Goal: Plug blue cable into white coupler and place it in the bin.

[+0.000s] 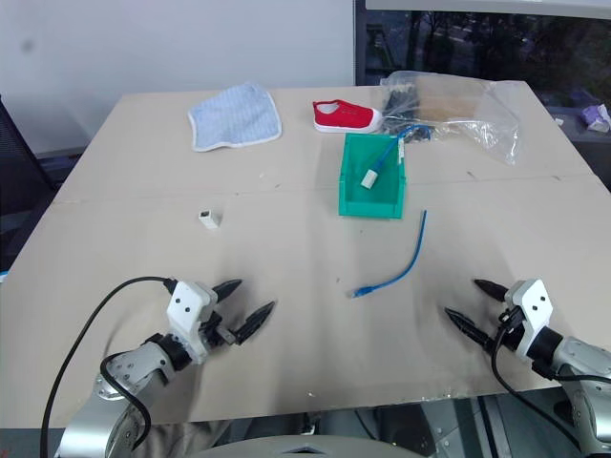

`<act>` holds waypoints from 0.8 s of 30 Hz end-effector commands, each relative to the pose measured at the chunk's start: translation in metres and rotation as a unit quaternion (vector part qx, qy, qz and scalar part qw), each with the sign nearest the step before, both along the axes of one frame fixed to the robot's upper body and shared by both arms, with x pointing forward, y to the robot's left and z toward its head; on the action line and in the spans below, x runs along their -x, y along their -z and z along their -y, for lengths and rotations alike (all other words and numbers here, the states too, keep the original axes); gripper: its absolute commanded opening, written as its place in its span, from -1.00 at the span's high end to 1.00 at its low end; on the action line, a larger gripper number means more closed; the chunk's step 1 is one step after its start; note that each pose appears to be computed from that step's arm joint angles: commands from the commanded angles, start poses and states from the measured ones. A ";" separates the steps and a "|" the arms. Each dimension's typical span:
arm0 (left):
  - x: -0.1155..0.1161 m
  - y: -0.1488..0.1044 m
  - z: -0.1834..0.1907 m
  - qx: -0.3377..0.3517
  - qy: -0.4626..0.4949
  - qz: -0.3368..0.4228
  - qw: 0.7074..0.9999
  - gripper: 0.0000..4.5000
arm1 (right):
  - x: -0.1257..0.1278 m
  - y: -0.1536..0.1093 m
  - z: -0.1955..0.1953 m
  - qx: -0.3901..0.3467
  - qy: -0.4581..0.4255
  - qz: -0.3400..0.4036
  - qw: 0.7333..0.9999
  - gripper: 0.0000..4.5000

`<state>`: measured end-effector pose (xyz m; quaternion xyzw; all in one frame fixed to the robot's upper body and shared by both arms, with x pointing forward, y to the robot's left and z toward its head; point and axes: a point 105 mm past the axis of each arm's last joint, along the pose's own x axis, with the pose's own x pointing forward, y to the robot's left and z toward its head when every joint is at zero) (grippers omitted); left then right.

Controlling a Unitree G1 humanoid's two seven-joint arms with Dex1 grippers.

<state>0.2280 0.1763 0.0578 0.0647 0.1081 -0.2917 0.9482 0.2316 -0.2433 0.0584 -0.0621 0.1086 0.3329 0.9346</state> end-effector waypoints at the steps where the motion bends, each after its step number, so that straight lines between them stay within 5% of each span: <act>1: 0.004 0.000 -0.001 -0.005 0.001 -0.011 1.000 -1.00 | -0.002 -0.006 0.002 0.007 -0.009 0.009 1.000 -0.99; 17: -0.002 -0.006 0.005 -0.005 0.025 -0.007 1.000 -1.00 | -0.003 -0.015 -0.003 0.028 -0.056 0.027 0.998 -0.99; 24: -0.006 -0.034 0.028 -0.061 0.193 0.040 0.978 -1.00 | -0.015 -0.037 -0.066 0.055 -0.199 0.049 0.977 -0.99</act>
